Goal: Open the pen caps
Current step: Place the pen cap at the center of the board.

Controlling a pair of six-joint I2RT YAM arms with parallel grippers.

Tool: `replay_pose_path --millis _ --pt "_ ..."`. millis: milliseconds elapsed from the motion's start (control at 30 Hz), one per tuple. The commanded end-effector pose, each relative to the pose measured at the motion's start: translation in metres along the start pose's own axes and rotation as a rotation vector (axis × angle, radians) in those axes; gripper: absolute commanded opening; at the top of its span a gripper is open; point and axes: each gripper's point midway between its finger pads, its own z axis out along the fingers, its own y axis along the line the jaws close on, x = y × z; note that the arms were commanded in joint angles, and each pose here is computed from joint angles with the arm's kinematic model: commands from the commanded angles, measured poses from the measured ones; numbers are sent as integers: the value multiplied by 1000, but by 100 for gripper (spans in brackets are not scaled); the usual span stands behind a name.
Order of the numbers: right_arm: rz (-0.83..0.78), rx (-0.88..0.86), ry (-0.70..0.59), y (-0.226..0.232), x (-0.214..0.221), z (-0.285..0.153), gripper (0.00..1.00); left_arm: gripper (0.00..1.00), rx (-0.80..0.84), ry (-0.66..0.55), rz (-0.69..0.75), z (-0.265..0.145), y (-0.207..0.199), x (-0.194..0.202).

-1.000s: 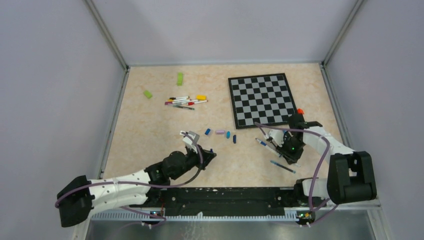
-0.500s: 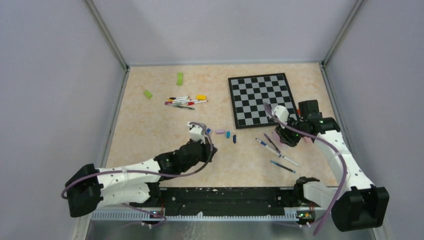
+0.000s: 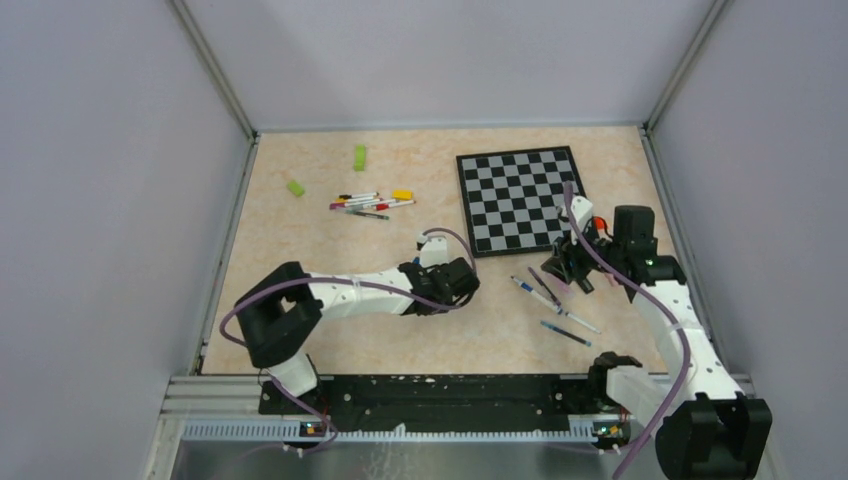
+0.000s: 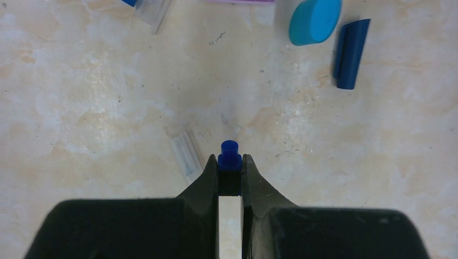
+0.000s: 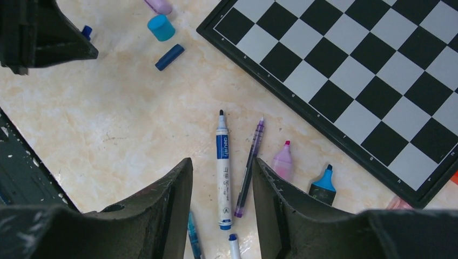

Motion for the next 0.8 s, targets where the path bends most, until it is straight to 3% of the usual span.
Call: replay_pose_path --millis 0,200,467,767 --pt "-27 21 -79 -3 -18 -4 43 7 -102 32 3 5 4 2" --pt "-40 21 -89 0 -20 -7 43 25 -113 34 5 10 -2 1" --pt "-49 37 -90 -2 -20 -9 43 39 -86 44 -5 3 -6 -1" --pt "-47 37 -88 -2 -19 -8 43 42 -9 3 -38 -17 -11 -16"
